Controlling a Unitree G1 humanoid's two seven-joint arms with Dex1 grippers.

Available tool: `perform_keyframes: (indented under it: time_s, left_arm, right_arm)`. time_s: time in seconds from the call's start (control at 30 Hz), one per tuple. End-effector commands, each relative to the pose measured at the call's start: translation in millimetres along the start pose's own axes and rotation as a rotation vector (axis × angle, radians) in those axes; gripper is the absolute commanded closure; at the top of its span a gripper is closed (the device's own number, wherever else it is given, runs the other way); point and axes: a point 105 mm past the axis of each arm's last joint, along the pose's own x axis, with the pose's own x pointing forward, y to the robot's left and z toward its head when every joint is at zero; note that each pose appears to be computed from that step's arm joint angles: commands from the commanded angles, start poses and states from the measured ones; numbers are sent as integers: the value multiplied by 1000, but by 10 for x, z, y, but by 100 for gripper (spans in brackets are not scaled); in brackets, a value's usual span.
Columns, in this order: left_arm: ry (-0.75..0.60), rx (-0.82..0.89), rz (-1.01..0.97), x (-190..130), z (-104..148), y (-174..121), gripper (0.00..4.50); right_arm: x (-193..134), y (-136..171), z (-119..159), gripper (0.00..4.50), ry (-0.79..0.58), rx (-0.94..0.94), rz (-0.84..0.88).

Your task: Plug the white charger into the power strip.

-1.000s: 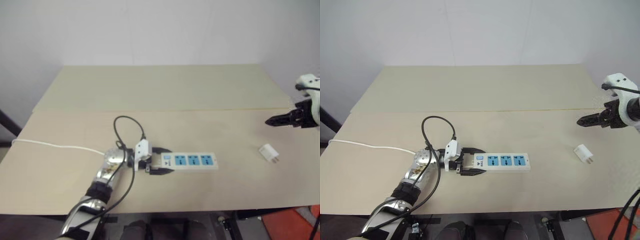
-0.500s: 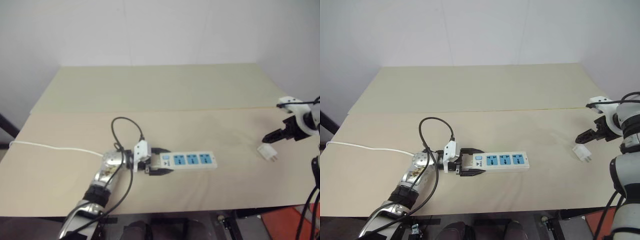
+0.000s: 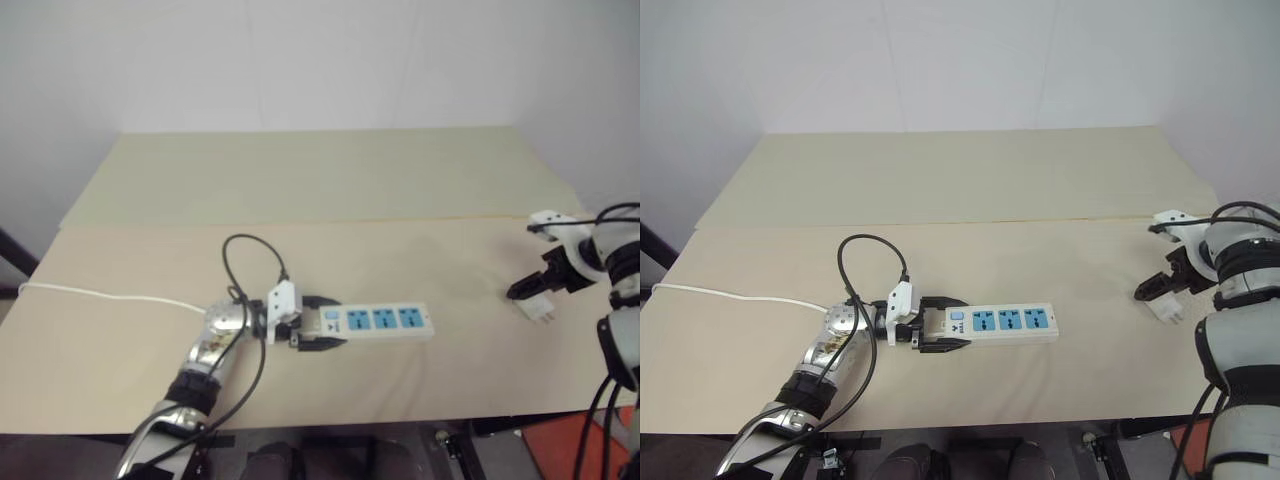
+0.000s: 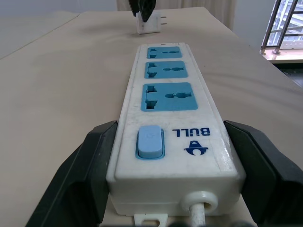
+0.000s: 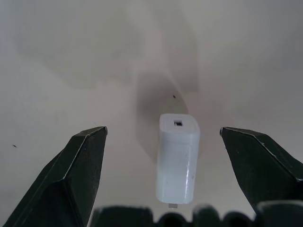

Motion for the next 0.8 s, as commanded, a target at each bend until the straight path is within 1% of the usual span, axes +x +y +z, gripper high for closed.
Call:
perform_keyframes:
  time_s: [0.03,0.5,0.63,0.67,0.8]
  left_arm:
    - [68,-74,-64,64,-212,-175,124]
    - [82,-79,-47,13,-225,-174,124]
    - [86,-79,-42,-3,-227,-171,124]
    - [87,-78,-40,-8,-228,-170,124]
    - [92,-79,-34,-33,-231,-167,124]
  right_arm:
    - [-17,-4,34,0,-18,-15,-3]
    - [146,54,-17,0,17,-35,23]
    - [183,58,-52,83,28,-34,27]
    - [193,62,-59,124,31,-34,30]
    - [221,80,-64,257,35,-35,39]
